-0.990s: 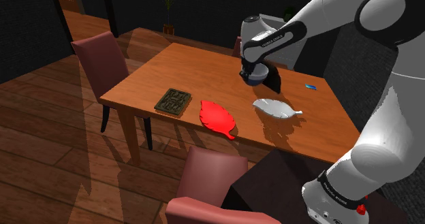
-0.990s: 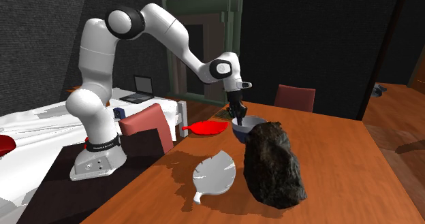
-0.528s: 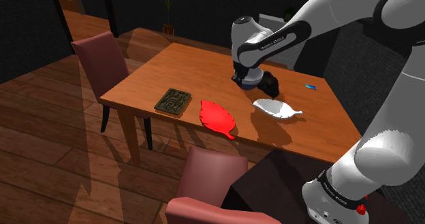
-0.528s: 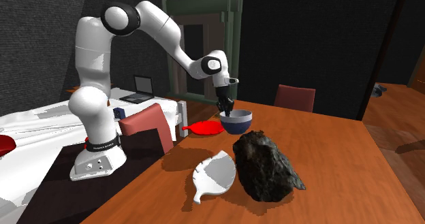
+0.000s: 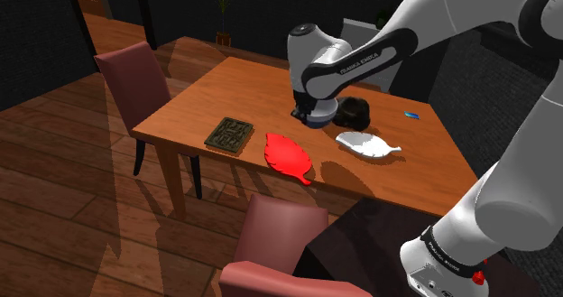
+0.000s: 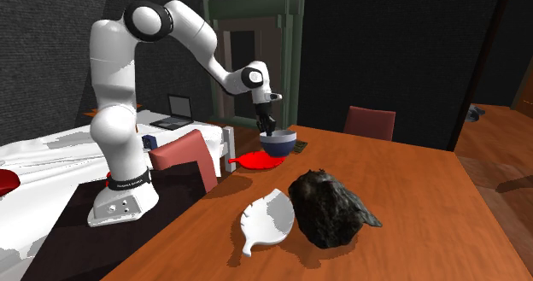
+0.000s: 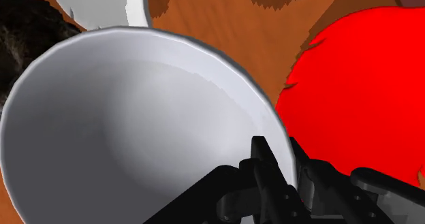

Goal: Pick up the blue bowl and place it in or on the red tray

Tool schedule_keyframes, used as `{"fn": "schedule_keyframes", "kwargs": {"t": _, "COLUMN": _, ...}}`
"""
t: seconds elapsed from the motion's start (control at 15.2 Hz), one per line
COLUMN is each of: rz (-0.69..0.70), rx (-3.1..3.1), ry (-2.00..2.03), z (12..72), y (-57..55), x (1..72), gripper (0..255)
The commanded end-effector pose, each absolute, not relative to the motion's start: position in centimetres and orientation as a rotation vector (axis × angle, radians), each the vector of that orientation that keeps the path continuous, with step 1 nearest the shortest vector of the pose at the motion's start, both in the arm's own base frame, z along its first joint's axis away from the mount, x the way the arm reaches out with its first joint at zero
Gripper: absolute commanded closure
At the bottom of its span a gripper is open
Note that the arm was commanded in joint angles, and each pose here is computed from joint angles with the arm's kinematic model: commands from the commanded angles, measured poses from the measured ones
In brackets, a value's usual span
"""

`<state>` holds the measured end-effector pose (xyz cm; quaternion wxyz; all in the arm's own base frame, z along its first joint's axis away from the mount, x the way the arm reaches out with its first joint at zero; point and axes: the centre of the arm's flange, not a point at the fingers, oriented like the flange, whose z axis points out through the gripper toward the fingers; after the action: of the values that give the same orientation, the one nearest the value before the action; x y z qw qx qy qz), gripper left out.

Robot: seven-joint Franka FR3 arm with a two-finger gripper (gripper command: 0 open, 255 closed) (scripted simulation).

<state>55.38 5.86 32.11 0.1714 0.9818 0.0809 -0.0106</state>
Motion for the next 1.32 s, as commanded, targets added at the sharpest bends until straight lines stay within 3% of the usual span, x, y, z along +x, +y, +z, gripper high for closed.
{"fn": "schedule_keyframes", "kwargs": {"t": 0.0, "rz": -0.030, "rx": 2.787, "ry": 0.228, "z": 31.9, "y": 8.5, "x": 54.8, "gripper": 255}}
{"fn": "schedule_keyframes", "kwargs": {"t": 0.59, "rz": -0.030, "rx": 2.787, "ry": 0.228, "z": 32.1, "y": 21.0, "x": 51.8, "gripper": 255}}
{"fn": "schedule_keyframes", "kwargs": {"t": 1.25, "rz": -0.030, "rx": 2.787, "ry": 0.228, "z": 26.8, "y": 21.0, "x": 51.8, "gripper": 255}}
